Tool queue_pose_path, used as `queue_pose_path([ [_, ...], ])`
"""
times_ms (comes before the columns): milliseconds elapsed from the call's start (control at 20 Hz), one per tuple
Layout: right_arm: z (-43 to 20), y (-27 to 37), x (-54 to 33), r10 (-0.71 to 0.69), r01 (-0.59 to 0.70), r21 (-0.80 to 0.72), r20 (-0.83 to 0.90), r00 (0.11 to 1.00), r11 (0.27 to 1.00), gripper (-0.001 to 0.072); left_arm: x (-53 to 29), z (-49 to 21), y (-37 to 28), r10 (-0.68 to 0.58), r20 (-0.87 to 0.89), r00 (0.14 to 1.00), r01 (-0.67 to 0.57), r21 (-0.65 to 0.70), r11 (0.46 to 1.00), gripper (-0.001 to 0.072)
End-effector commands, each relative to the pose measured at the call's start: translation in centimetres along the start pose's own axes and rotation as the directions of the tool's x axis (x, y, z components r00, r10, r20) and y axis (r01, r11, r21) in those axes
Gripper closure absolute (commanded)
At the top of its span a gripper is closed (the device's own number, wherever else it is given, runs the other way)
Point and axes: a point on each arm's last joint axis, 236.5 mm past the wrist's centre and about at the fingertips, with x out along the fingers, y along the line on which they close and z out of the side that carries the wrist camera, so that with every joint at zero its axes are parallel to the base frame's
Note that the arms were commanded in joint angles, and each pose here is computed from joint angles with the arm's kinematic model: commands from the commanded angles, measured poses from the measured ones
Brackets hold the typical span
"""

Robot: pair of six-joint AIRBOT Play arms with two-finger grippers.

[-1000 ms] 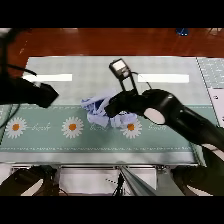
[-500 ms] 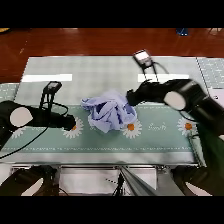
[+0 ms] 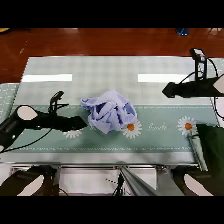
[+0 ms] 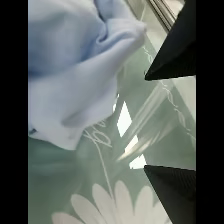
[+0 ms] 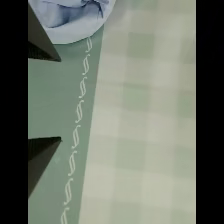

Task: Fold the shirts.

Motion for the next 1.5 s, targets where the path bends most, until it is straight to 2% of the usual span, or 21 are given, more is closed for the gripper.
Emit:
queue_pose_path([
  [0, -2.9, -0.6, 0.9, 0.106, -0.1, 0.09, -0.063, 0.992, 0.991, 0.0176, 0.7, 3.1, 0.5, -0.064, 0.093, 0.994, 0.068, -0.044, 0.997, 0.009],
  [200, -4.8, 0.2, 1.7, 0.153, -0.143, 0.096, -0.105, 0.983, 0.985, 0.0176, -3.6, 9.4, 2.5, -0.027, 0.274, 0.961, 0.034, -0.02, 0.999, 0.0091],
  [350, -4.4, 0.8, 1.7, 0.175, -0.166, 0.1, -0.088, 0.981, 0.981, 0.0177, -5.1, 12.7, 4.3, 0.004, 0.338, 0.941, 0.014, -0.052, 0.999, 0.0091],
  [600, -4.1, 1.6, 1.6, 0.21, -0.2, 0.125, -0.073, 0.975, 0.972, 0.0178, -1.2, 14.3, 5.8, -0.005, 0.242, 0.97, 0.02, -0.059, 0.998, 0.0092],
  [900, -3.9, 2.1, 1.5, 0.233, -0.222, 0.14, -0.064, 0.97, 0.965, 0.0181, 3.8, 14.6, 3.4, -0.058, 0.108, 0.992, 0.058, 0.006, 0.998, 0.0102],
  [950, -3.9, 2.2, 1.5, 0.233, -0.223, 0.14, -0.065, 0.97, 0.965, 0.0181, 4.6, 14.3, 2.9, -0.072, 0.074, 0.995, 0.071, 0.018, 0.997, 0.0124],
  [1000, -3.9, 2.2, 1.5, 0.234, -0.223, 0.14, -0.065, 0.97, 0.965, 0.0181, 5.3, 13.7, 2.2, -0.089, 0.032, 0.995, 0.088, 0.028, 0.996, 0.0228],
  [1050, -3.9, 2.2, 1.4, 0.235, -0.224, 0.14, -0.068, 0.97, 0.965, 0.0181, 5.8, 13.2, 1.8, -0.105, -0.004, 0.994, 0.105, 0.032, 0.994, 0.0463],
  [1100, -4.0, 2.2, 1.4, 0.236, -0.224, 0.14, -0.072, 0.969, 0.964, 0.0181, 6.0, 12.7, 1.5, -0.121, -0.035, 0.992, 0.122, 0.028, 0.992, 0.0627],
  [1150, -4.2, 2.3, 1.4, 0.237, -0.225, 0.139, -0.078, 0.968, 0.964, 0.0181, 5.9, 12.3, 1.2, -0.135, -0.059, 0.989, 0.136, 0.026, 0.99, 0.0682],
  [1450, -7.4, 3.0, 4.1, 0.275, -0.24, 0.181, -0.198, 0.941, 0.954, 0.018, 3.1, 10.9, 1.7, -0.214, -0.126, 0.969, 0.212, -0.034, 0.977, 0.0684],
])
